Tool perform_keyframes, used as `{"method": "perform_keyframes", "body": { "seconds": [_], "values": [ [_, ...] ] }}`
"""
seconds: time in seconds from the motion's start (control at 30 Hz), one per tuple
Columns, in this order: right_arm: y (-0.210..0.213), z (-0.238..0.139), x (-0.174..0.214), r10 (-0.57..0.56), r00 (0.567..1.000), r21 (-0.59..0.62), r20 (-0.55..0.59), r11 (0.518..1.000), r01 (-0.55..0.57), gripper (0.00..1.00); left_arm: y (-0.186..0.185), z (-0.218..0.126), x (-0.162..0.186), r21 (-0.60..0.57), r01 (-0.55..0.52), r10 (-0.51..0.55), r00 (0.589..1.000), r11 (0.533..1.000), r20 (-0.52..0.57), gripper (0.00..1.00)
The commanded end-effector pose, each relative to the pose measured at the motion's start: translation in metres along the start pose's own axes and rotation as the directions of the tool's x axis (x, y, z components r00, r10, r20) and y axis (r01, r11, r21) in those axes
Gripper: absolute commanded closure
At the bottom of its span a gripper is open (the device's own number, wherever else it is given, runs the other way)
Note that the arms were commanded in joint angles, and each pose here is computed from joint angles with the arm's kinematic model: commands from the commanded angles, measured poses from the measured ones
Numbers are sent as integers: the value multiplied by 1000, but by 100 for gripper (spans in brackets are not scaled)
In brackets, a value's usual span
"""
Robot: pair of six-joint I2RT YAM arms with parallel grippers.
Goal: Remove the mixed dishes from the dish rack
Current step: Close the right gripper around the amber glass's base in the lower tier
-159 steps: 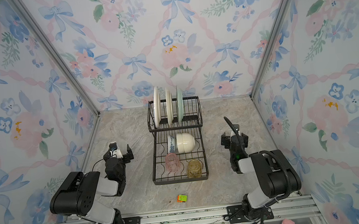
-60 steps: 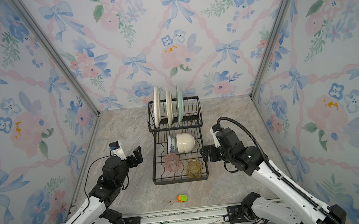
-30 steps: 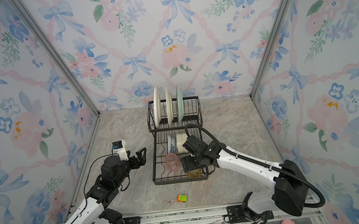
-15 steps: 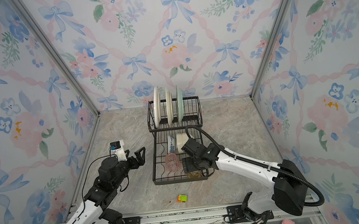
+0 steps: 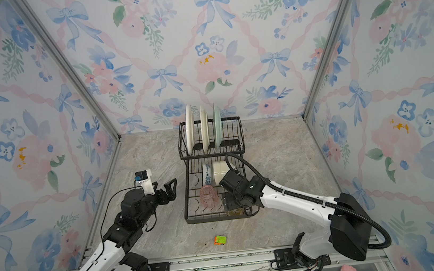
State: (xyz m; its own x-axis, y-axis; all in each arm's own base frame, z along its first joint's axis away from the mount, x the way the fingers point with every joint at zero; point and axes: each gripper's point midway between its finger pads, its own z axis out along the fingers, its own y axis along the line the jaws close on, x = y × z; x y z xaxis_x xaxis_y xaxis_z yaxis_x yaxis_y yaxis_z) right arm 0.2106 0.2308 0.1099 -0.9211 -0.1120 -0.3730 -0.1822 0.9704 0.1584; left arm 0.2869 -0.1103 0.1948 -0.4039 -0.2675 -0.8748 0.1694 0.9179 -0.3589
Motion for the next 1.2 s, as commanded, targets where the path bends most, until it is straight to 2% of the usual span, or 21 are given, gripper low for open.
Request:
{"method": "perform_keyframes", "body": {
  "seconds": [0.0, 0.1, 0.3, 0.4, 0.6, 0.7, 0.87, 1.17],
  "values": [
    [-3, 3, 5, 16, 1000, 15, 10, 1000, -16, 21, -1, 1, 3, 2, 0, 0, 1000, 1000, -13, 2],
    [0, 3, 1, 18, 999, 14, 38, 1000, -19, 23, 7, 1, 6, -35, -36, 36, 999, 999, -19, 2],
    [1, 2, -10, 14, 992, 41, 124, 999, -19, 27, 26, -12, 18, -115, -21, 21, 1000, 993, 6, 2],
    [-4, 7, -9, 11, 992, 75, 128, 997, -21, 28, 18, -20, 19, -95, -22, 27, 999, 995, 46, 2],
    [4, 20, 2, -33, 994, 99, 102, 995, 23, 31, 5, -25, 14, -69, -47, 51, 997, 997, 56, 2],
    [6, 19, 4, -70, 992, 139, 102, 989, 56, 35, 4, -25, 14, -66, -47, 50, 997, 997, 52, 2],
    [10, 12, 1, -73, 990, 139, 124, 989, 55, 36, 1, -24, 14, -53, -25, 27, 998, 998, 50, 2],
    [12, -9, -13, -55, 978, 108, 200, 994, 34, 41, -6, -8, 25, -45, -33, 31, 999, 998, -38, 2]
  ]
}}
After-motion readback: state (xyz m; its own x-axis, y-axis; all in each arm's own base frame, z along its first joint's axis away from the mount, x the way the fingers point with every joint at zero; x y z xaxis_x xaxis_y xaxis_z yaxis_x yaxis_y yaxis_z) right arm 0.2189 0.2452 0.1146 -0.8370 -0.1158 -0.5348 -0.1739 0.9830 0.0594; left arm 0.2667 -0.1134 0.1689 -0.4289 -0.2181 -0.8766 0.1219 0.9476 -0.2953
